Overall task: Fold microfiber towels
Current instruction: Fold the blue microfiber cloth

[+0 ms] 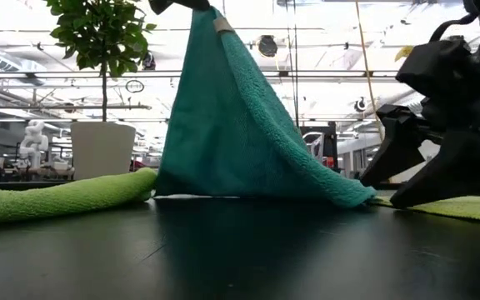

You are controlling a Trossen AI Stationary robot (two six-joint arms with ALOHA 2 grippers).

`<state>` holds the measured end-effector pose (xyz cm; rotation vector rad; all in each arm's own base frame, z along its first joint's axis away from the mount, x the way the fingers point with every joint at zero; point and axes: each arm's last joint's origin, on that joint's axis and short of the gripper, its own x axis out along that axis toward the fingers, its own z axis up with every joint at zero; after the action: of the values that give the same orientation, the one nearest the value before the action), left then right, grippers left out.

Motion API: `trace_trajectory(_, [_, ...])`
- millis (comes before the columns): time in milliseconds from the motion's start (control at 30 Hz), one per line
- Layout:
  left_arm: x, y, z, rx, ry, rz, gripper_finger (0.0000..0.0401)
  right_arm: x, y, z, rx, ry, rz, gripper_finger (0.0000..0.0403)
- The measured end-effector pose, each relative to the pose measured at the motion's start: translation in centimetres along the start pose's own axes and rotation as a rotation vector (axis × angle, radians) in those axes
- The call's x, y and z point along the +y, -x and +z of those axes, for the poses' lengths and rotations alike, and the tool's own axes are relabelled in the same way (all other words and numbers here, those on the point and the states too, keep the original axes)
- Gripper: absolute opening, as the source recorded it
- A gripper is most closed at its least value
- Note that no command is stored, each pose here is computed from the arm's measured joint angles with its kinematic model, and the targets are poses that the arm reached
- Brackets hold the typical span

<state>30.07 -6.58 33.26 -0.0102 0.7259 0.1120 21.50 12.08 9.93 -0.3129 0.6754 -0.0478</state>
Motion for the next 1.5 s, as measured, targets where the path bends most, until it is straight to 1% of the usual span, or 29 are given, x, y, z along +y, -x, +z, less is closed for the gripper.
trace_trajectory(233, [0.5,-0.1,0.4,-0.014,0.015,-0.013,0.0005,0.1,-1.2,0.5,-0.082,0.017,-0.036,0.0240])
trace_trajectory(367, [0.4,-0.1,0.4,-0.010,0.015,-0.030,0.0003,0.4,-2.5,0.5,-0.055,0.048,-0.050,0.0240])
trace_trajectory(467, [0.4,-0.1,0.3,-0.010,0.015,-0.032,0.0006,0.7,-3.6,0.8,-0.048,0.044,-0.060,0.0232])
trace_trajectory(533, [0.4,-0.1,0.3,-0.009,0.015,-0.032,0.0004,0.7,-4.0,0.9,-0.041,0.042,-0.076,0.0216])
trace_trajectory(600, [0.4,0.0,0.3,-0.009,0.012,-0.034,0.0003,0.7,-4.1,1.0,-0.040,0.044,-0.085,0.0186])
trace_trajectory(667, [0.3,0.0,0.3,-0.009,0.010,-0.035,0.0005,0.6,-4.0,1.2,-0.044,0.049,-0.088,0.0135])
trace_trajectory(700, [0.2,0.0,0.3,-0.007,0.009,-0.036,0.0005,0.5,-3.8,1.3,-0.046,0.061,-0.089,0.0104])
trace_trajectory(767, [0.1,0.0,0.2,-0.003,0.002,-0.038,0.0003,0.5,-3.3,1.6,-0.055,0.091,-0.085,0.0039])
trace_trajectory(800, [0.1,0.0,0.2,-0.004,0.000,-0.038,0.0003,0.5,-3.1,1.8,-0.061,0.106,-0.084,0.0020])
trace_trajectory(833, [0.1,0.0,0.2,-0.004,-0.002,-0.039,0.0003,0.5,-2.8,2.0,-0.069,0.108,-0.084,0.0013])
trace_trajectory(933, [0.2,0.1,0.2,-0.005,-0.004,-0.038,0.0005,0.2,-1.9,2.9,-0.103,0.083,-0.095,0.0011])
trace_trajectory(1033, [0.1,1.0,0.3,-0.026,-0.023,-0.045,0.0003,-0.1,-0.8,3.4,-0.109,0.109,-0.112,0.0002])
trace_trajectory(1133, [0.0,2.5,0.5,-0.070,-0.026,-0.051,0.0004,-0.7,0.7,4.5,-0.150,0.090,-0.111,0.0002])
trace_trajectory(1233, [-0.2,4.7,0.6,-0.133,-0.014,-0.058,0.0002,-1.2,2.6,5.5,-0.197,0.072,-0.099,0.0001])
trace_trajectory(1367, [-1.1,7.4,0.4,-0.199,0.034,-0.103,0.0003,-1.5,5.5,6.9,-0.292,0.019,-0.042,0.0001])
trace_trajectory(1500, [-3.1,8.7,-0.1,-0.236,0.050,-0.167,0.0003,-1.1,8.0,7.5,-0.376,-0.033,0.070,0.0001])
